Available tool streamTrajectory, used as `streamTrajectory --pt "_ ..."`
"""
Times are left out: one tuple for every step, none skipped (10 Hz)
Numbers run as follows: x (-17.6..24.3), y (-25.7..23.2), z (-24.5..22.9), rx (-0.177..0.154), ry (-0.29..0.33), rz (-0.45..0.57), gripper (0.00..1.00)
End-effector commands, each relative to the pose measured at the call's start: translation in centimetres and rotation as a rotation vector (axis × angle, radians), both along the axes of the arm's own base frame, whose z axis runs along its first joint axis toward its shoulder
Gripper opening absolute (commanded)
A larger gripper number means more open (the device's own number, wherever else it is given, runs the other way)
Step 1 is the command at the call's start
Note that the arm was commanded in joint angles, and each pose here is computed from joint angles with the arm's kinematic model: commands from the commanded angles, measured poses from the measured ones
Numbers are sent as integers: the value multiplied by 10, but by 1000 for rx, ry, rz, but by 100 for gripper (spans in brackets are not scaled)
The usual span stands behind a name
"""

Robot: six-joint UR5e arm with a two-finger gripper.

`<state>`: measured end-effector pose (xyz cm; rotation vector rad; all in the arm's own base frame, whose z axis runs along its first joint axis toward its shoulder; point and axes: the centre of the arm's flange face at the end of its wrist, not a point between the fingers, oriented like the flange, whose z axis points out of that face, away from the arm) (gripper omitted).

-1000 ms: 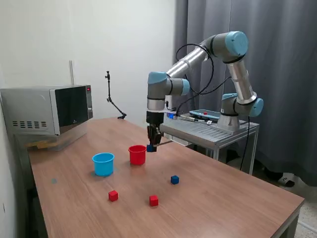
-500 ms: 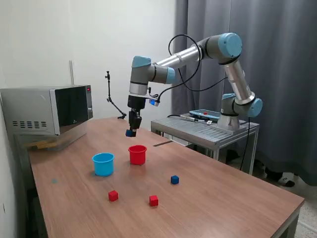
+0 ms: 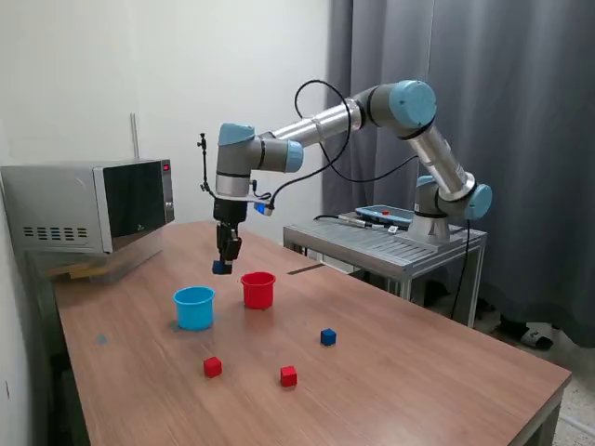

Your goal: Place red objects in the red bin, and blue objects in the blue bin.

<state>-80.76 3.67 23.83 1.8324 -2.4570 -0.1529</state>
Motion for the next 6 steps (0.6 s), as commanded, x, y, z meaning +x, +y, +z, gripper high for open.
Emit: streamTrajectory --pt "-8 25 -9 0 0 -24 0" --pt "-10 31 -17 -1 -8 -29 0" --pt "-15 38 -21 -2 -3 -33 0" --pt "-21 43 -26 0 0 -33 0" --pt "-23 44 -32 0 -4 -3 0" --pt "-27 46 -36 1 -2 2 0"
